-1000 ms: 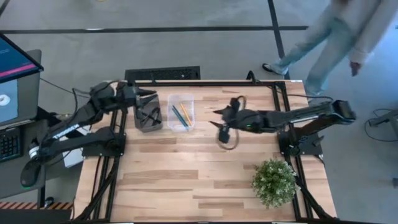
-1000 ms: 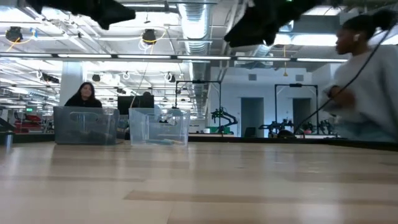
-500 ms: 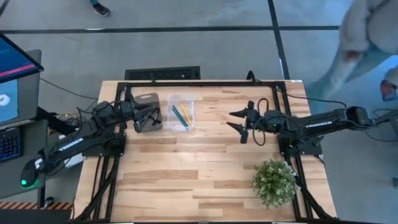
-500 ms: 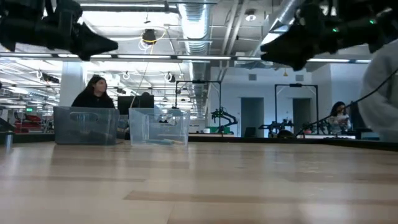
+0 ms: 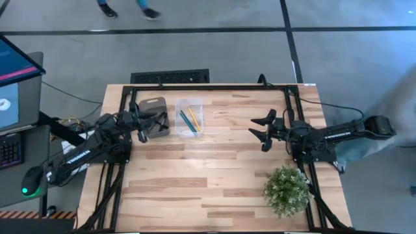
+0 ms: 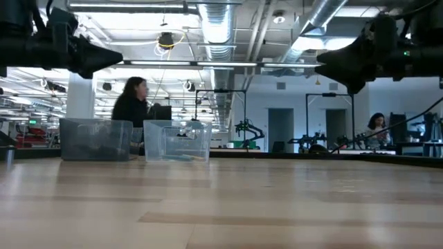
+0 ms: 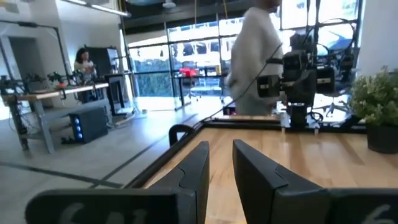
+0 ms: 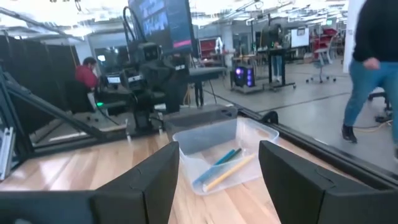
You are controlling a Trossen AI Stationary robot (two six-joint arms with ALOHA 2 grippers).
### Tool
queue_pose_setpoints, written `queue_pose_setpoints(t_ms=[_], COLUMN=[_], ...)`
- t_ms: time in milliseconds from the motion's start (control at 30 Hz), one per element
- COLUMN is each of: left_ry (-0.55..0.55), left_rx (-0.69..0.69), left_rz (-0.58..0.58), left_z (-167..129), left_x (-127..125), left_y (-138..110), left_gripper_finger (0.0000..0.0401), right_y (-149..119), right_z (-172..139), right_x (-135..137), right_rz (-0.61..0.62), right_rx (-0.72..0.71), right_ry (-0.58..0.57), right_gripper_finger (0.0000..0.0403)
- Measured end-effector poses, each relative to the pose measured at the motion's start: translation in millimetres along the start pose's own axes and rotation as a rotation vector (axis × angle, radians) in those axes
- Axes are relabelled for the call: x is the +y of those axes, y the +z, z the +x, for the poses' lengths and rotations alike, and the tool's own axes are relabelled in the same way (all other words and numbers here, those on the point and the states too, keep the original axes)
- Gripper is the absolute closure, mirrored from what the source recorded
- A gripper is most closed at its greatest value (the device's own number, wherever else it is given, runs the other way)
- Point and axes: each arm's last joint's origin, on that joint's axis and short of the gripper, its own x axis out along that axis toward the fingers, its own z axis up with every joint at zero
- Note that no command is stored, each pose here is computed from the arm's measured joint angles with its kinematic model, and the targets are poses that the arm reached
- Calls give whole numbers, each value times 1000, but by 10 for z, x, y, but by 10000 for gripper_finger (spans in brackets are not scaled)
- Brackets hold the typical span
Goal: Sort pens & pencils
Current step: Return To Home Position
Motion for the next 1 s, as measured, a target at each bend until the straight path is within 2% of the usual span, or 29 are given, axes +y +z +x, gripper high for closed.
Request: queue_pose_setpoints(t_ms=[133, 433, 767, 867, 1000], left_ry=[-2, 17, 32, 33, 34], left_rx=[24, 53, 70, 70, 70], left_rz=[-18, -36, -39, -45, -117], left_z=[13, 12, 12, 12, 12], left_x=[-1, 3, 6, 6, 6], left_y=[-108, -141, -160, -161, -164], left_gripper_finger=[337, 337, 337, 337, 337], right_y=[25, 15, -136, -173, -147], right_z=[-11, -9, -19, -26, -22], right_x=[-1, -3, -12, -15, -13], right_rz=[2, 1, -56, -29, -15], right_rx=[-18, -9, 144, 183, 155], right_ry=[1, -3, -8, -13, -12], right_gripper_finger=[159, 159, 159, 159, 159])
